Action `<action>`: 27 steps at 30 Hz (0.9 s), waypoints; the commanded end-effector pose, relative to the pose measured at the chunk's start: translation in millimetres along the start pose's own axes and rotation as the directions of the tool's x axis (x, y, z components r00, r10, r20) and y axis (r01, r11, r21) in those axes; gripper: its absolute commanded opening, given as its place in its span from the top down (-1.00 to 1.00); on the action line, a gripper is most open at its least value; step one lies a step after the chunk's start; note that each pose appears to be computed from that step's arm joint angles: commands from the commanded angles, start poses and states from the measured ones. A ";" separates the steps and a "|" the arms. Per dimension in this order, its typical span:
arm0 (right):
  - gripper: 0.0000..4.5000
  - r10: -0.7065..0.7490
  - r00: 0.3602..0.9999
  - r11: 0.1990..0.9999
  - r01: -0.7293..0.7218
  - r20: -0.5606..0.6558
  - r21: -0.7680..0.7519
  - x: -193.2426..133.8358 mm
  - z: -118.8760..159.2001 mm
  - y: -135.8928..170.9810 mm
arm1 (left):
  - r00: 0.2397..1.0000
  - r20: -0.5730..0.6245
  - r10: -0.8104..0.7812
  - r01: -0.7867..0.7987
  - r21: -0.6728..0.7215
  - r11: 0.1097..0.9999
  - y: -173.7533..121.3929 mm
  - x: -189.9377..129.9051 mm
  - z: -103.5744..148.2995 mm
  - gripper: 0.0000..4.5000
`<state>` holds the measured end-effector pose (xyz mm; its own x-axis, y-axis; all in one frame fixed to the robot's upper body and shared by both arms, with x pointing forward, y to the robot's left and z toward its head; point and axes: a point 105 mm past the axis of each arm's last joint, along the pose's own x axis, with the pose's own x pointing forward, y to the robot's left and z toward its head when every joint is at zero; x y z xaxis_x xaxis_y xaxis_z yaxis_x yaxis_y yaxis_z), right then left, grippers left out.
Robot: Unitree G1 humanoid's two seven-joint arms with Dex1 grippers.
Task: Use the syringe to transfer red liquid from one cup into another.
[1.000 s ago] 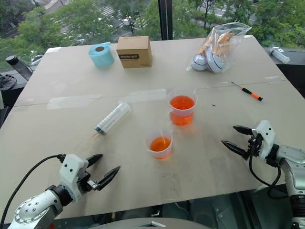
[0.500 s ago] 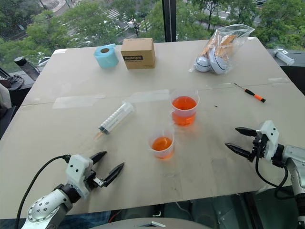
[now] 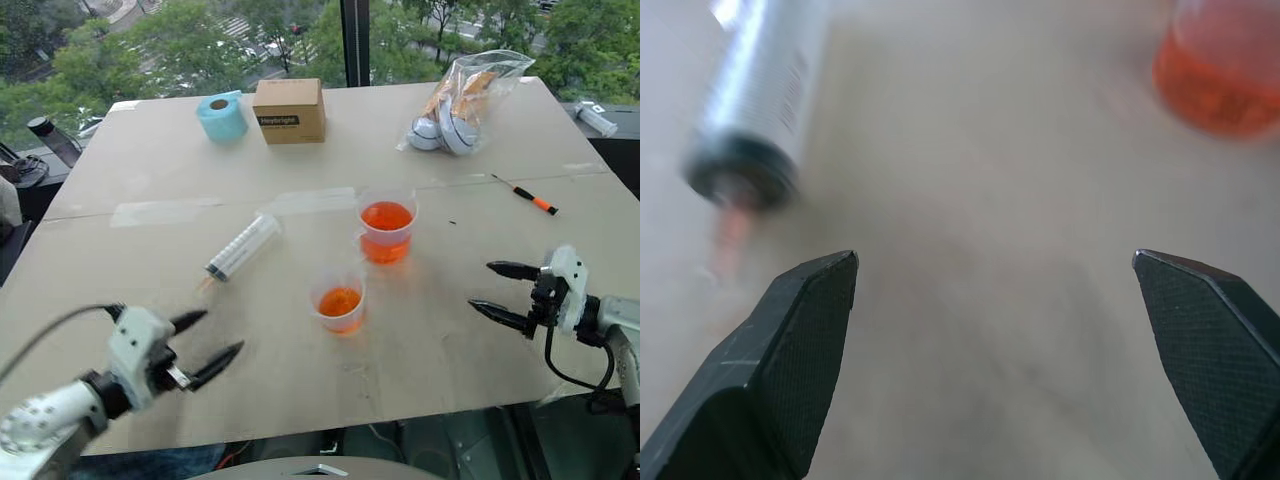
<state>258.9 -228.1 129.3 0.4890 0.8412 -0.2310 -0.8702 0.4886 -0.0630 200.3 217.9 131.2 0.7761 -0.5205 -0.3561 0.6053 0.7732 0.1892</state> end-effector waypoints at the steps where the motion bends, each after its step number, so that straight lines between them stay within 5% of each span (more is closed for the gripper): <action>1: -0.98 0.128 0.989 0.991 -0.123 0.078 -0.061 15.8 45.4 22.4 | 1.000 0.010 0.007 -0.007 0.054 0.999 27.4 -3.3 38.2 -1.00; 7: -0.98 0.267 0.959 0.959 -0.255 0.098 -0.125 46.2 91.3 57.3 | 0.992 -0.097 0.080 -0.074 0.063 0.995 83.6 20.6 65.4 -1.00; 11: -0.98 0.275 0.958 0.951 -0.258 0.086 -0.171 56.3 106.8 65.2 | 0.953 -0.268 0.139 -0.145 -0.001 0.989 119.3 32.6 69.8 -1.00; 18: -0.98 0.186 0.975 0.973 -0.166 0.125 -0.158 75.0 122.2 68.5 | 0.887 -0.462 -0.003 0.010 0.013 1.000 115.1 59.4 73.8 -1.00; 27: -0.98 0.180 0.978 0.969 -0.158 0.103 -0.189 76.1 131.9 80.5 | 0.814 -0.574 -0.088 0.150 0.062 0.987 119.7 102.3 84.6 -1.00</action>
<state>238.7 -95.8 224.5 0.3279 0.9325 -0.1514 -0.9390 0.3041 -0.1605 362.6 220.7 189.2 0.4689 -0.3083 -0.8277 0.7282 0.6653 0.1648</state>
